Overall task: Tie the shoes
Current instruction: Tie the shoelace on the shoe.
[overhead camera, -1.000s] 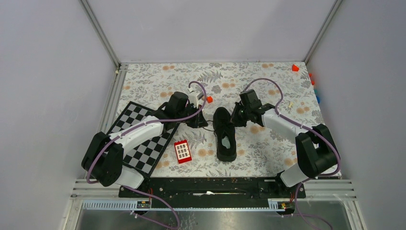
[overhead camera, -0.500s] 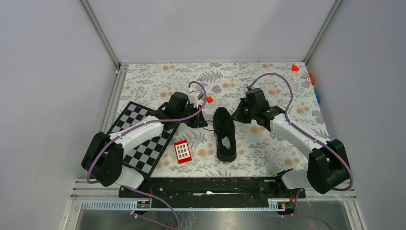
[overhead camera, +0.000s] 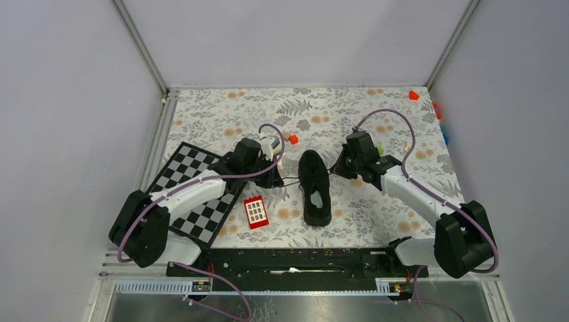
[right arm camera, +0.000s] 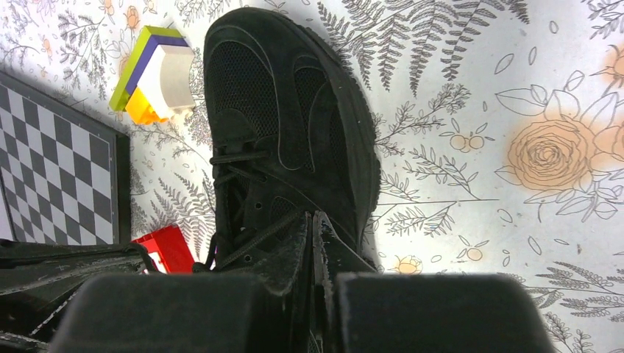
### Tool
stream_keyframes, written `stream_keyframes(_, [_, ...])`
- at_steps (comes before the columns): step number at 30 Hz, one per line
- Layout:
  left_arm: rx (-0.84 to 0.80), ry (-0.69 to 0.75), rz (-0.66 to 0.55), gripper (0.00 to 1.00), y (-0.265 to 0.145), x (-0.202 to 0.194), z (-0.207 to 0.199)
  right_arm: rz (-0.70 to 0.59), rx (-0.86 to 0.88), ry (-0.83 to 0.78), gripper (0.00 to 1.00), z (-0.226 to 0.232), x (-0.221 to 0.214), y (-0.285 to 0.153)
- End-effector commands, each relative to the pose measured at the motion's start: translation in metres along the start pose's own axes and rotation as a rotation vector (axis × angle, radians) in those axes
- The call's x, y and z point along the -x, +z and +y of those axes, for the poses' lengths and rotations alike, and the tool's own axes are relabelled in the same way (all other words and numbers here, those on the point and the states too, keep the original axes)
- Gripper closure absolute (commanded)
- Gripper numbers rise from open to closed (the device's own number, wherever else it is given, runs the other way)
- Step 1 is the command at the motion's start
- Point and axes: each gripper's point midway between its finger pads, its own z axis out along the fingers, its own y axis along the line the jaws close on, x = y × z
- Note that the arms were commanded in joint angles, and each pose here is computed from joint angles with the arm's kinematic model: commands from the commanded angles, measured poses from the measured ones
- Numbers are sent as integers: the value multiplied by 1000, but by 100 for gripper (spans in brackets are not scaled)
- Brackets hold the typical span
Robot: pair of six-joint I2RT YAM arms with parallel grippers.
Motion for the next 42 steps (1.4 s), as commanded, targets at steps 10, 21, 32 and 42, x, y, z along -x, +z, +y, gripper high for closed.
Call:
stream_keyframes(10, [63,5,-46,100,-19,-4,10,-92,-44,19,100,-15,9,-9])
stream_keyframes(21, [80,5,-39,100,-31,-17,13,-82,-41,34,100,-19,2,-4])
stream_keyframes(32, [68,75,-85,100,-52,-5,3,-101,-60,45,100,-26,5,-3])
stream_keyframes(42, [120,39,-56,100,-46,-19,18,-122,-79,68,100,-38,9,-7])
